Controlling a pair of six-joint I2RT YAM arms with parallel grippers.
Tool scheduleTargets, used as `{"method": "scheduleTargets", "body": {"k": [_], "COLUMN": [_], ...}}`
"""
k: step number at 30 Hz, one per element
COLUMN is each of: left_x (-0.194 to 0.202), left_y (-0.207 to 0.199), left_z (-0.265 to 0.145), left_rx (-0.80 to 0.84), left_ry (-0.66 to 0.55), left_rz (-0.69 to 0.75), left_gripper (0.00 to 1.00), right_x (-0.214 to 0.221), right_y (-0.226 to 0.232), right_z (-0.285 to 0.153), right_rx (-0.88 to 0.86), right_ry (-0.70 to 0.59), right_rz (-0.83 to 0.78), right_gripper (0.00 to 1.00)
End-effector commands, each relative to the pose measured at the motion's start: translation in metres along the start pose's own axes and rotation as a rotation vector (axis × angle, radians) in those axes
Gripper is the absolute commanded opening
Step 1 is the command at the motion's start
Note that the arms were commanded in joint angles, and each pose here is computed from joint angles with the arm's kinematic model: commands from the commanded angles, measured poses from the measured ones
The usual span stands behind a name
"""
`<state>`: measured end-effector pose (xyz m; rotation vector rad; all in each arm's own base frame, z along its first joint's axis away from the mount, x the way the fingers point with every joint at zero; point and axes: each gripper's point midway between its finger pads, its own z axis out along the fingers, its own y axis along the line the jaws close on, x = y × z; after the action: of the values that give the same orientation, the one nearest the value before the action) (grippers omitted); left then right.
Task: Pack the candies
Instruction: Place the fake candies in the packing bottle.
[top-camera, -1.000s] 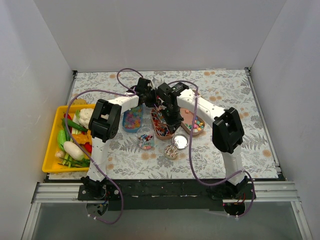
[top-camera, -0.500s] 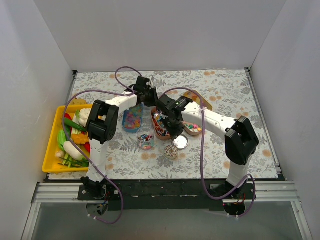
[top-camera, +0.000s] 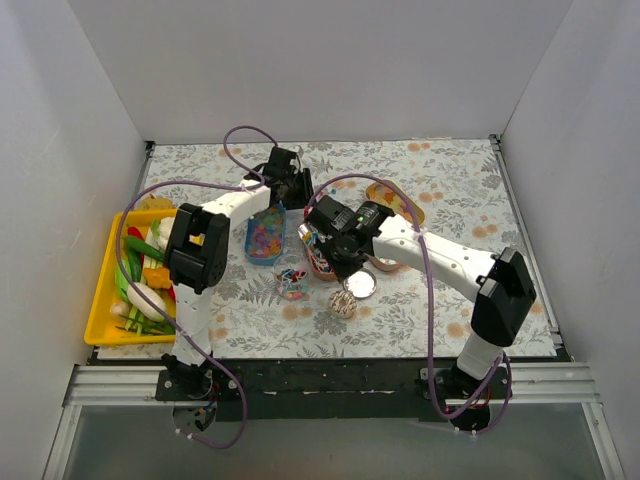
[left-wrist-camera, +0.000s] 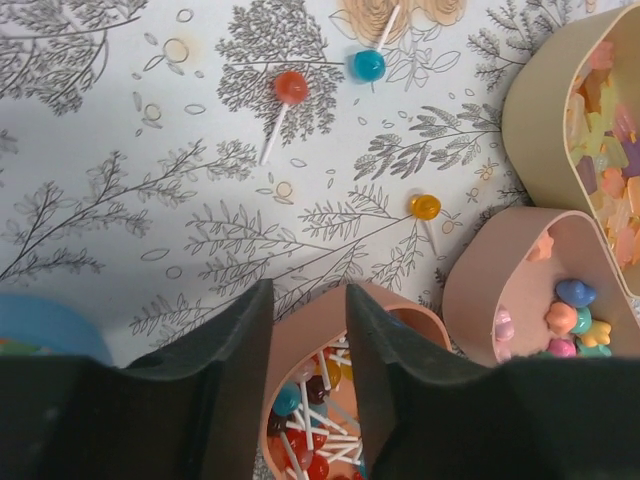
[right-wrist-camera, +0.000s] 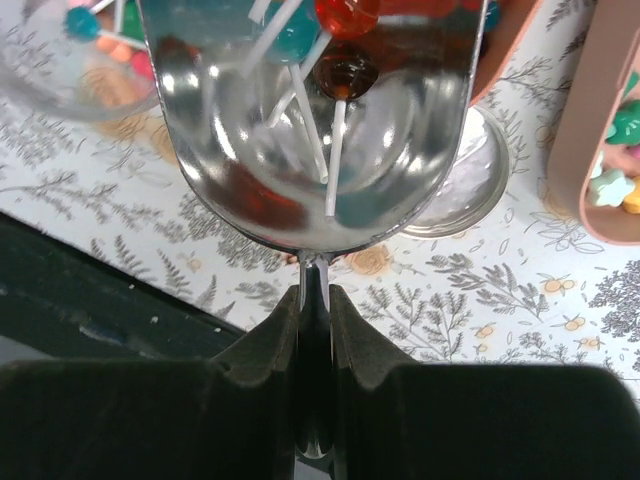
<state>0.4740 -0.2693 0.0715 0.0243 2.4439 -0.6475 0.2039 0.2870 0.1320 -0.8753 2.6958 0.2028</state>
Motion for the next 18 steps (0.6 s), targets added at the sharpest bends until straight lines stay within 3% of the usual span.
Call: {"method": "scheduleTargets", "body": {"k": [1, 10, 18], "left_x": [-0.041, -0.055, -0.032], "left_y": [-0.007, 0.024, 0.056], "left_z": [-0.05, -0.132, -0.183], "left_rx": [-0.044, -0.104, -0.17], "left_ry": [-0.113, -0.208, -0.262], "left_rz": [0.007, -0.101, -0.163], "left_gripper": [0.37, 0.55, 0.58], "right_x": [0.0, 0.027, 0.035], "right_y": [0.027, 0.096, 0.113], "right_z": [-0.043, -0.066, -0.063], "right_rx": [-0.077, -0.33, -0.41], "right_ry": [-0.056, 0.07, 0.166], "right_rz": [-0.005, -0.019, -0.002], "right_gripper": [0.01, 0.01, 0.01]}}
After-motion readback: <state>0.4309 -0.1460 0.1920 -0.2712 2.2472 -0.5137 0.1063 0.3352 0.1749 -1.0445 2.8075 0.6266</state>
